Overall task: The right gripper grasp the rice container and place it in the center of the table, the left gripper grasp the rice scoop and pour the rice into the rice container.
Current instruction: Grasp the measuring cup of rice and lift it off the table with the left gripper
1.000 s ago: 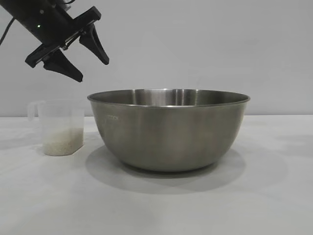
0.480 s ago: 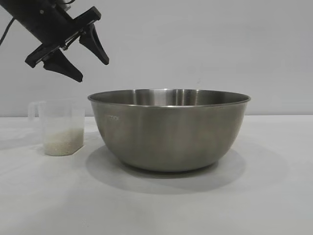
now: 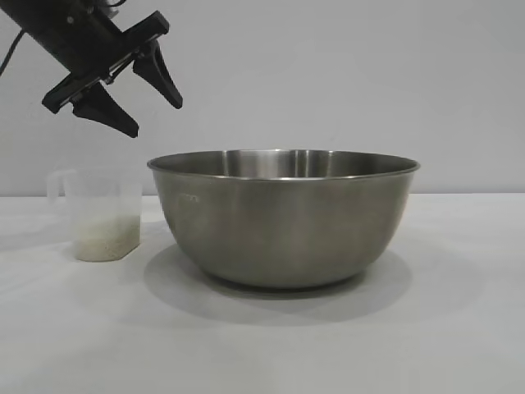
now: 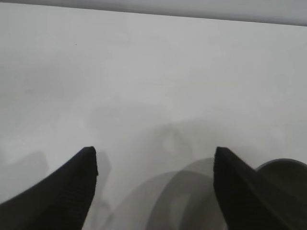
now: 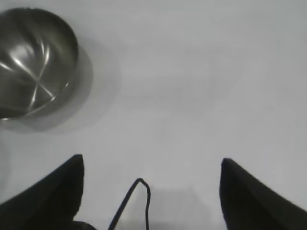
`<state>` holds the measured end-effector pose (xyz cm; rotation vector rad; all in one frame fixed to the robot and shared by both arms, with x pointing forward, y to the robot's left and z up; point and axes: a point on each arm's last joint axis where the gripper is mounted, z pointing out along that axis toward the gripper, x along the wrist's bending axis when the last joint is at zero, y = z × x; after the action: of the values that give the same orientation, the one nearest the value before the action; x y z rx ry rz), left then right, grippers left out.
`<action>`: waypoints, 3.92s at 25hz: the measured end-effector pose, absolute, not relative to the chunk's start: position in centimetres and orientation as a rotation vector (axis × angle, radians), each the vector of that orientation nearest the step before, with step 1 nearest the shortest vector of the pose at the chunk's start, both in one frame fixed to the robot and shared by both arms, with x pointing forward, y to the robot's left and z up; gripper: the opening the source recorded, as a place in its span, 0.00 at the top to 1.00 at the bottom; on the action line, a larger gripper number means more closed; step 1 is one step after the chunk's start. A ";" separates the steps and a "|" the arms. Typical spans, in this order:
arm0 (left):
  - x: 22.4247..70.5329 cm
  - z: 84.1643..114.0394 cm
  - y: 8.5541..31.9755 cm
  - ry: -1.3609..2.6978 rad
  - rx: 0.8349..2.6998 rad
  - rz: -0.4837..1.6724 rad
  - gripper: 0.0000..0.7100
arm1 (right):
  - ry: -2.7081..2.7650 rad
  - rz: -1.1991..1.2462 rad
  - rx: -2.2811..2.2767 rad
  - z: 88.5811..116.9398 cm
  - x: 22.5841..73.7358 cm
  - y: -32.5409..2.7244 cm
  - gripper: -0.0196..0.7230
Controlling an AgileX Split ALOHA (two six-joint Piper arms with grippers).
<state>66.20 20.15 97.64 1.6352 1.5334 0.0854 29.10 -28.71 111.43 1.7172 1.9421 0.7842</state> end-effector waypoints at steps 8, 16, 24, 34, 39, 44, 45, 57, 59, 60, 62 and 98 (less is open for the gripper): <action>66.2 97.6 20.2 1.536 1.632 0.094 0.29 | 1.832 0.895 1.620 106.2 25.1 -29.0 0.30; 66.3 97.7 20.3 1.544 1.616 0.104 0.29 | 1.728 0.995 1.519 104.3 22.8 -29.1 0.30; 66.3 98.3 20.4 1.525 1.629 0.144 0.29 | 1.727 0.995 1.518 104.3 22.8 -29.1 0.30; 62.5 107.3 21.6 1.250 1.826 0.442 0.29 | 1.727 0.995 1.518 104.3 22.8 -29.1 0.30; 59.0 110.8 21.8 1.230 1.895 0.390 0.29 | 1.727 0.995 1.518 104.3 22.8 -29.1 0.30; 55.5 113.2 22.3 1.266 1.966 0.324 0.29 | 1.727 0.995 1.518 104.3 22.8 -29.1 0.30; 54.7 113.7 22.5 1.275 1.979 0.322 0.29 | 1.727 0.995 1.518 104.3 22.8 -29.1 0.30; 47.4 112.7 24.1 1.390 2.103 0.250 0.29 | 1.727 0.995 1.518 104.3 22.8 -29.1 0.30; 46.3 110.9 24.3 1.419 2.111 0.244 0.29 | 1.727 0.995 1.518 104.3 22.8 -29.1 0.30; 46.0 110.2 24.5 1.429 2.107 0.252 0.29 | 1.727 0.995 1.518 104.3 22.8 -29.1 0.30; 45.0 108.5 24.7 1.451 2.090 0.268 0.29 | 1.727 0.995 1.518 104.3 22.8 -29.1 0.30; 39.4 95.2 25.2 1.313 1.598 0.921 0.36 | 1.727 0.995 1.518 104.3 22.8 -29.1 0.30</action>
<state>39.37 25.20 95.15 1.5981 1.3133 0.9214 22.83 -29.08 104.31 1.5183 1.7275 0.9954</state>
